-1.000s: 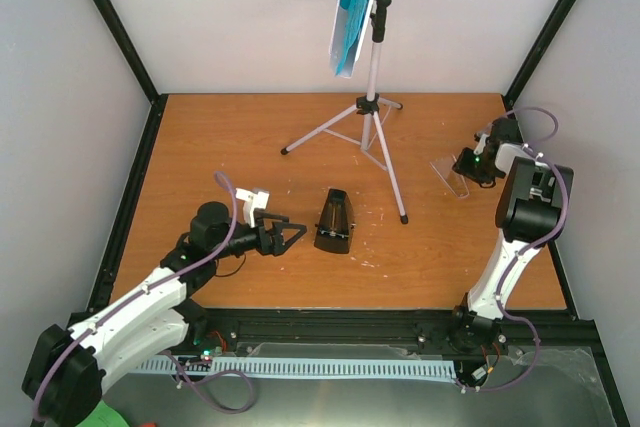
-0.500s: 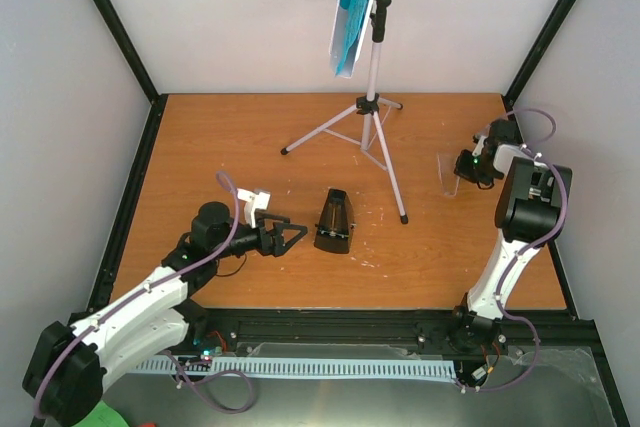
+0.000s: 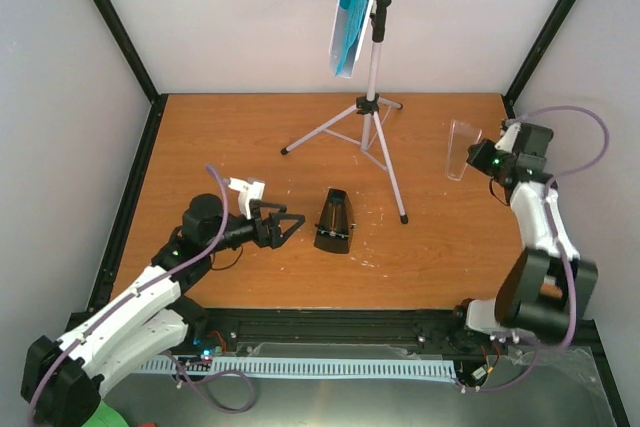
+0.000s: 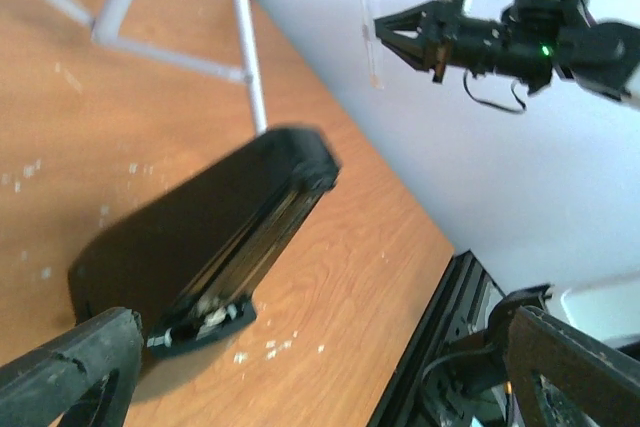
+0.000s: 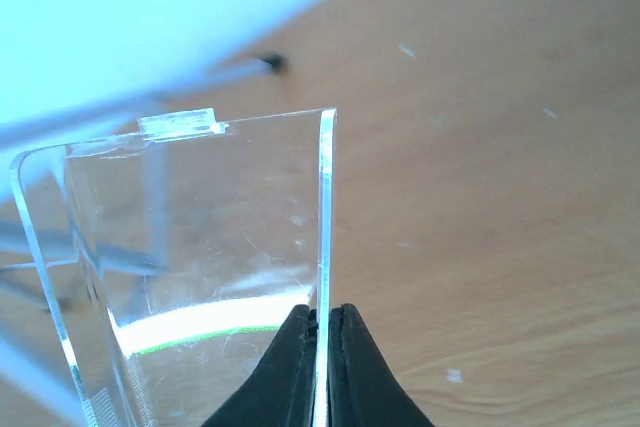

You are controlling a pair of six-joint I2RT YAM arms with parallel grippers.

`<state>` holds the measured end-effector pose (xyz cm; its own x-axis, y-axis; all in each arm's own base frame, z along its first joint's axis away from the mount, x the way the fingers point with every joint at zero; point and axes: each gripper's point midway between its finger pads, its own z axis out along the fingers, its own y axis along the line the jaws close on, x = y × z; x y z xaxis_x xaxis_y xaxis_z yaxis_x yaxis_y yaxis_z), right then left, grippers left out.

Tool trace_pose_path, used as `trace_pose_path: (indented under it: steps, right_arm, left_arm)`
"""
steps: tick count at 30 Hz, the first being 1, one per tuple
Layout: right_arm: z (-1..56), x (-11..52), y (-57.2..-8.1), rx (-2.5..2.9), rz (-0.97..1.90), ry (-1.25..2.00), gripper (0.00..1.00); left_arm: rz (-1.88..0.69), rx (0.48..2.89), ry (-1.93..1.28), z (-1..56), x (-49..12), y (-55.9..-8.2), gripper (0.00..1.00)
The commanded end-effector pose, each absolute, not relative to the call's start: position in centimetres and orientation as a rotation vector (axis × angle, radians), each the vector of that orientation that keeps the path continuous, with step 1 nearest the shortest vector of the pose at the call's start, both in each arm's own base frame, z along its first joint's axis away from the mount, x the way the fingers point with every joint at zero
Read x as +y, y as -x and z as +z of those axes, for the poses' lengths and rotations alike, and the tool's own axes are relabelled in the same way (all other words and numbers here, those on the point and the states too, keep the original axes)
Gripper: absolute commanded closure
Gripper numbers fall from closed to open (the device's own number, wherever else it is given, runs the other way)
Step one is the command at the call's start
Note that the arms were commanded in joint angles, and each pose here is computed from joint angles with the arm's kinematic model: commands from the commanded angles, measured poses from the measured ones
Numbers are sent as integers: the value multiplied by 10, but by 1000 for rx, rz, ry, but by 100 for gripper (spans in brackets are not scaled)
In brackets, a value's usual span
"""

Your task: Pack up the instrument practice props

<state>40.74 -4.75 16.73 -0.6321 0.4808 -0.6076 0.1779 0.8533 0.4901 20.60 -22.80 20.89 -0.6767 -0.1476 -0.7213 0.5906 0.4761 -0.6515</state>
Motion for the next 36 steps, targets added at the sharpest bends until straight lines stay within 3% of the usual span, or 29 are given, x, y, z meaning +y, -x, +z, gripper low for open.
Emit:
trace_pose_path:
  steps: [1,9,18,24,32,36]
  right_arm:
    - [239,6,-373,2060,779,-347,97]
    - [246,135,-273,2194,1134,53,97]
    - [228,223,-174,2345,1518,386,97]
    - [201,255,-128,2476,1632,612,97]
    - [194,275,-106,2520,1700,803,97]
    - [185,275,-99,2577,1684,857,97]
  left_arm:
    - [-1167,1842,-422,266,-222,-214,0]
    - [-1132,1694,-676,335,-235,-202,1]
    - [-1289,1657,-1021,344,-261,-173,6]
    - [-1489,1603,-1165,335,-276,-147,18]
    - [-1637,1744,-1341,284,-300,-108,40]
    - [-1654,1818,-1391,261,-301,-95,46]
